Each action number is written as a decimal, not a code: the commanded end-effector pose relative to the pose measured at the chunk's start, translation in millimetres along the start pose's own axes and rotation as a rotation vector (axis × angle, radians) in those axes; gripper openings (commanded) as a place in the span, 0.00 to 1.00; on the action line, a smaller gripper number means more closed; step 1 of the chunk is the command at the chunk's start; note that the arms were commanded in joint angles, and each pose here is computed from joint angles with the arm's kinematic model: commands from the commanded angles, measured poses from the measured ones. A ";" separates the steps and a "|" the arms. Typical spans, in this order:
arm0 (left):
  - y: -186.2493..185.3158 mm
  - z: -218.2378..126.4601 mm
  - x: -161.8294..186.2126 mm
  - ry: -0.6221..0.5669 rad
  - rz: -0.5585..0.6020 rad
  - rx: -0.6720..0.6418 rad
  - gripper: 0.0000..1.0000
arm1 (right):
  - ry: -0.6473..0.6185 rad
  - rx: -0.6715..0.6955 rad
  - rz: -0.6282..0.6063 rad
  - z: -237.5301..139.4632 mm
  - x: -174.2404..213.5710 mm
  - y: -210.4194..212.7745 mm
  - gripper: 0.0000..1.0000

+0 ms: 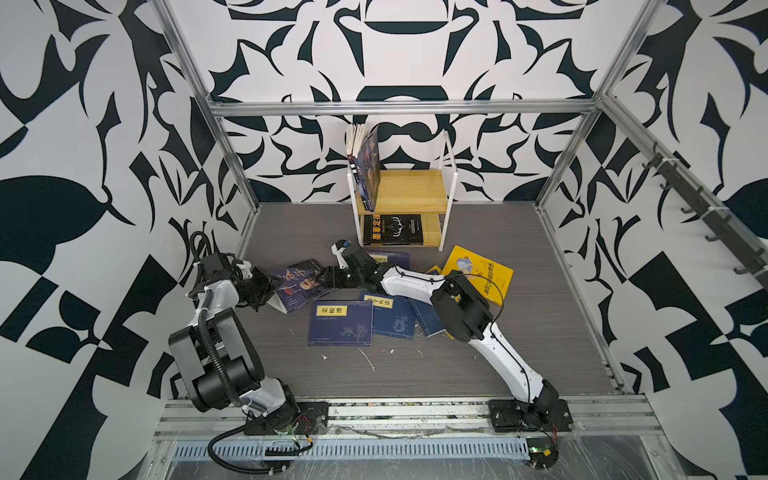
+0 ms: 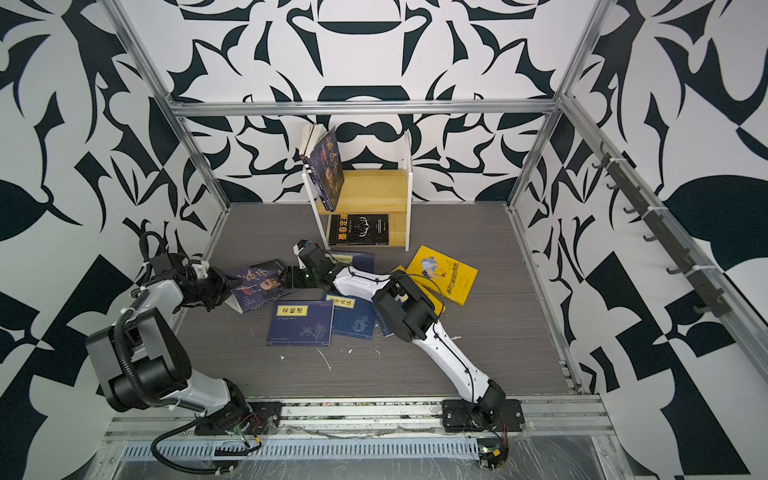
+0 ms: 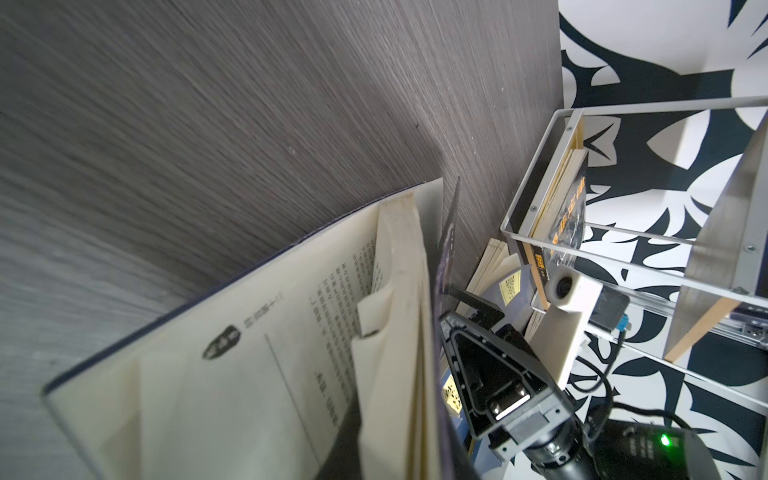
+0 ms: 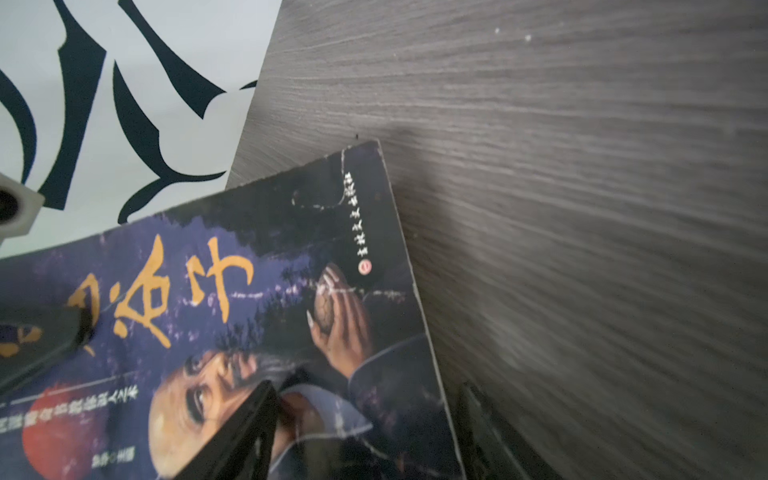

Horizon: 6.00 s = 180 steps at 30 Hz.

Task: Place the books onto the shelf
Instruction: 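Close the right gripper on the purple book held by the left gripper, then raise the book upright with the right gripper while left gripper releases and draws back, then carry the upright purple book with the right gripper toward the wooden shelf, then lower the purple book into the shelf's lower compartment beside the other books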

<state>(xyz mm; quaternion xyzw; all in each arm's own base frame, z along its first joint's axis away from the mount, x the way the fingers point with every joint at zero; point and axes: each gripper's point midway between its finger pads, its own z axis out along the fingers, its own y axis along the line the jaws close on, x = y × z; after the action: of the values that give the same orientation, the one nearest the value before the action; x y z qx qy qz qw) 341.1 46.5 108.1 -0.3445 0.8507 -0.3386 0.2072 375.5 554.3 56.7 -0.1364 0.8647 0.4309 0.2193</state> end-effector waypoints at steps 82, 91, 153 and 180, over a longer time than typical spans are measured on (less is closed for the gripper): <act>-7.1 -55.2 -36.5 -0.233 0.113 -0.120 0.99 | -0.486 0.374 -1.484 -93.4 -43.1 103.8 0.00; -23.6 -80.9 -53.2 -0.282 0.209 -0.129 0.99 | -0.520 0.472 -1.545 -145.5 -54.8 112.0 0.00; -92.5 -11.2 42.4 -0.034 0.817 -0.016 0.99 | -0.346 1.444 -1.443 -308.3 -174.2 -30.2 0.00; -91.1 -11.9 41.0 -0.042 0.827 -0.029 0.99 | 0.133 1.149 -1.451 -192.2 -106.9 -137.5 0.00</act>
<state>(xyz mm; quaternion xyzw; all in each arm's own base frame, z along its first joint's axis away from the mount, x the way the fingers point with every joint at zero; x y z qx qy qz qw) 346.2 -25.8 166.3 0.0069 0.9200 -0.2106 0.3304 469.5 314.8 92.9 -0.5572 0.6495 -0.3418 0.3883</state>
